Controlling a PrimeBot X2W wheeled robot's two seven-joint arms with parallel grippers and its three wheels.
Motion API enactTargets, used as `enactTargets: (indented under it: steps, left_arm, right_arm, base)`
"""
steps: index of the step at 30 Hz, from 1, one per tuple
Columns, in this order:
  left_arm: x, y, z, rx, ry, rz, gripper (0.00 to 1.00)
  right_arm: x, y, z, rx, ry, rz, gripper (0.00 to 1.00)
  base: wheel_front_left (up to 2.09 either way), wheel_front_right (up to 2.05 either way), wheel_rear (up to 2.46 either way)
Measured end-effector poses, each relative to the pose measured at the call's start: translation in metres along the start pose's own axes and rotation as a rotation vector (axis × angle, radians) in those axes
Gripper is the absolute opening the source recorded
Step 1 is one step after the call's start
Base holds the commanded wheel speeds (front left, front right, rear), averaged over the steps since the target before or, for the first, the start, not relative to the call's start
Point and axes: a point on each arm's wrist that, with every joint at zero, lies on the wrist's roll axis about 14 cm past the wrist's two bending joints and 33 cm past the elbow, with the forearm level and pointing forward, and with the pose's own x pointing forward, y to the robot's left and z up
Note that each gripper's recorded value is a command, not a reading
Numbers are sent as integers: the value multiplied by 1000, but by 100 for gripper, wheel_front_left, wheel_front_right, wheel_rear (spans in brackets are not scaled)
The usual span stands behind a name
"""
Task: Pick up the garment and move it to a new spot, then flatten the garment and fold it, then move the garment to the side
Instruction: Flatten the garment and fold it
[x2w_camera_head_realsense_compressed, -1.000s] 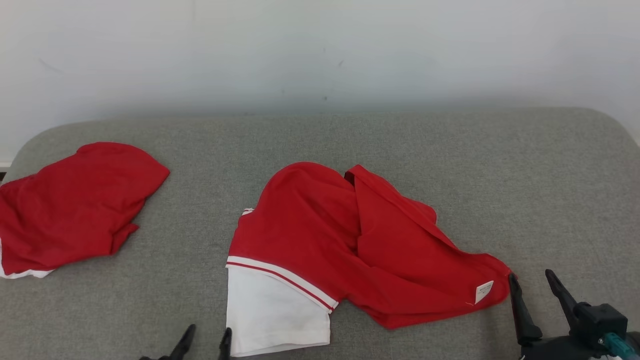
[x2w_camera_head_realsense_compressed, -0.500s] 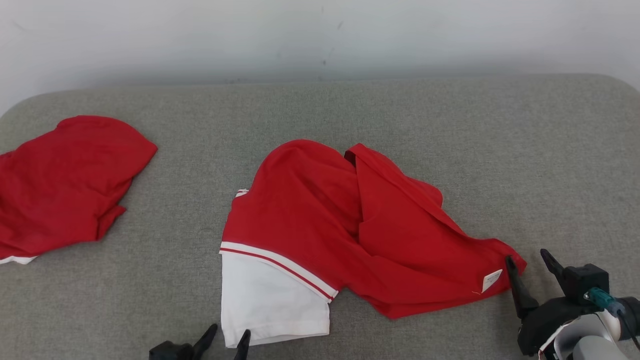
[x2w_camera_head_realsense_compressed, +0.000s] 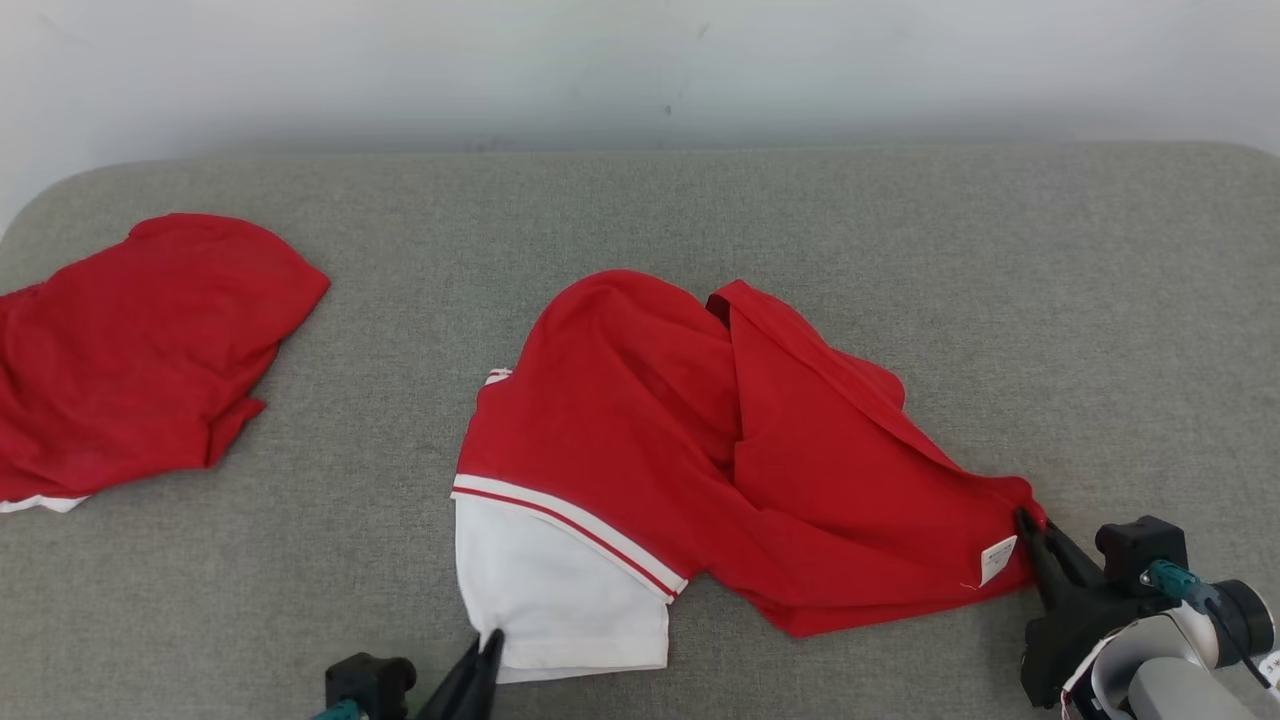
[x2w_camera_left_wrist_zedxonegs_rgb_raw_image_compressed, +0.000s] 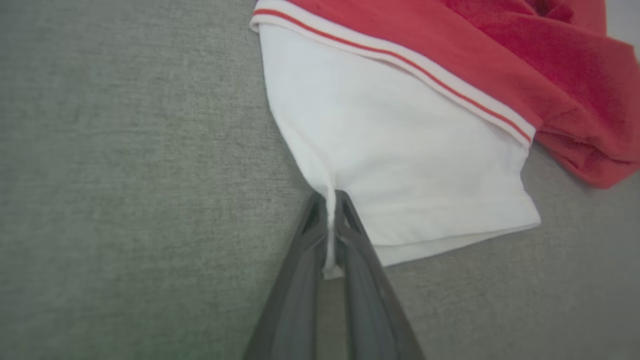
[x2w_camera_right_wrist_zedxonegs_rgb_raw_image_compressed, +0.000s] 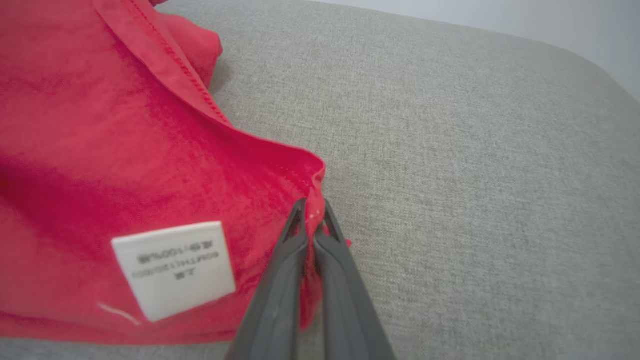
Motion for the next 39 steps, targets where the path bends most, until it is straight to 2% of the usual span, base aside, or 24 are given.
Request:
enactTargets:
  steps: [5, 10, 15, 20, 23, 30, 33, 35, 39]
  left_arm:
    - [-1, -17, 10, -101, -49, -17, 0]
    - [-4, -22, 58, -190, -211, -33, 0]
    - [-1, -21, 120, -133, -370, -89, 0]
    - [21, -34, 215, -7, -520, -206, 0]
    - [38, -44, 270, -21, -574, -260, 0]
    - [87, -54, 400, 66, -654, -296, 0]
    - [101, -61, 460, 122, -728, -287, 0]
    - [103, -65, 500, 109, -809, -277, 0]
    - [125, -76, 533, 114, -866, -278, 0]
  right_arm:
    - [-7, 1, 13, 33, -58, -1, 0]
    - [-21, 9, 31, 94, -149, 13, 0]
    - [-24, 17, 72, 136, -282, 45, 0]
    - [-7, 22, 143, 193, -442, 97, 0]
    - [6, 15, 193, 198, -531, 112, 0]
    - [47, -15, 321, 213, -697, 119, 0]
    - [59, -31, 381, 222, -778, 109, 0]
    - [67, -41, 415, 255, -824, 98, 0]
    - [89, -68, 443, 265, -844, 31, 0]
  base:
    - [0, 0, 0]
    - [0, 0, 0]
    - [0, 0, 0]
    - [0, 0, 0]
    - [0, 0, 0]
    - [0, 0, 0]
    - [0, 0, 0]
    - [0, 0, 0]
    - [0, 0, 0]
